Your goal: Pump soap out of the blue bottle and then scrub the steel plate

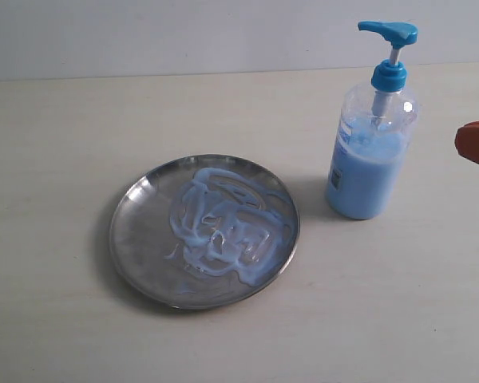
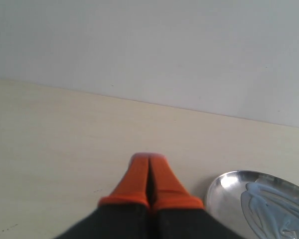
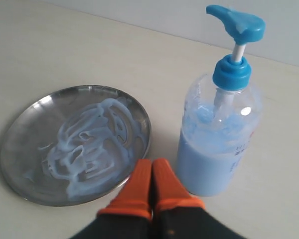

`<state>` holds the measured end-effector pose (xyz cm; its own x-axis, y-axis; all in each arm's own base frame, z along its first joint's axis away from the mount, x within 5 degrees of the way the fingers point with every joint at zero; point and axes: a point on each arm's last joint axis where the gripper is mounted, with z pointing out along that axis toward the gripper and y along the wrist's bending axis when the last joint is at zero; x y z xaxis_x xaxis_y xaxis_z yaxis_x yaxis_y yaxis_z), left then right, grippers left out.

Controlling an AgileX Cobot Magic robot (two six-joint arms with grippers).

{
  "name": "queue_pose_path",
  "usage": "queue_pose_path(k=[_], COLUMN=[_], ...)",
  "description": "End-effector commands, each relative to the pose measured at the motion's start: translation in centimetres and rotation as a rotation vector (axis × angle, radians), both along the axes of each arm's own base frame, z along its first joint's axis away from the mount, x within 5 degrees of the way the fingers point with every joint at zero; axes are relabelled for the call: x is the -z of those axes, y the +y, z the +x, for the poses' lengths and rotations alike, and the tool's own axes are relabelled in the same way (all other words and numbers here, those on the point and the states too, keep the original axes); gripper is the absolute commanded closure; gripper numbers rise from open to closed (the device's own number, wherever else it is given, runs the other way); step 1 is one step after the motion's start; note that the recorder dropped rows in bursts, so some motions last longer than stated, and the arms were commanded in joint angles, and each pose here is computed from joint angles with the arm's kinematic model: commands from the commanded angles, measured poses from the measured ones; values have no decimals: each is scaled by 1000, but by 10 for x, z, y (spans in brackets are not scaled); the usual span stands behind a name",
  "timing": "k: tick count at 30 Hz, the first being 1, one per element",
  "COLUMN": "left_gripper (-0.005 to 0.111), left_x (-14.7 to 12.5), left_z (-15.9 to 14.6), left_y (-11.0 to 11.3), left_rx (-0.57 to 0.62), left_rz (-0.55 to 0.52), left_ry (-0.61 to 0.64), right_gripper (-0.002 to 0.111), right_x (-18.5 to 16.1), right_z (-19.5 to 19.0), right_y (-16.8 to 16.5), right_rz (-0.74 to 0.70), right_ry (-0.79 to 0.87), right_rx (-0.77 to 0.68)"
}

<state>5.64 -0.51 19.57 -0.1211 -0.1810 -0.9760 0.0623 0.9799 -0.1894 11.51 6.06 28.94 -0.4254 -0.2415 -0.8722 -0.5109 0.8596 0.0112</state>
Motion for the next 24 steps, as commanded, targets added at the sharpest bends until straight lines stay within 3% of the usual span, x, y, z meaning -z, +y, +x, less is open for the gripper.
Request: queue_pose_path(k=[1,6,7,9,24], left_gripper=[107,107,107,107,107], left_x=[0,0,0,0,0], left_z=[0,0,0,0,0], left_y=[0,0,0,0,0], left_rx=[-4,-4,-4,-4,-4], left_rz=[7,7,7,7,7], left_ry=[-5,-5,-5,-5,-5], right_gripper=[108,108,108,108,108], right_x=[-3,-2,-3,-4,-12], right_z=[1,1,1,2,-33], right_y=[-1,-1,0,-1,-42], right_rz=[-32,-21,70,117,128], right_ry=[-44,-32,12,17,-204], right_rx=[-3,1,44,84,342])
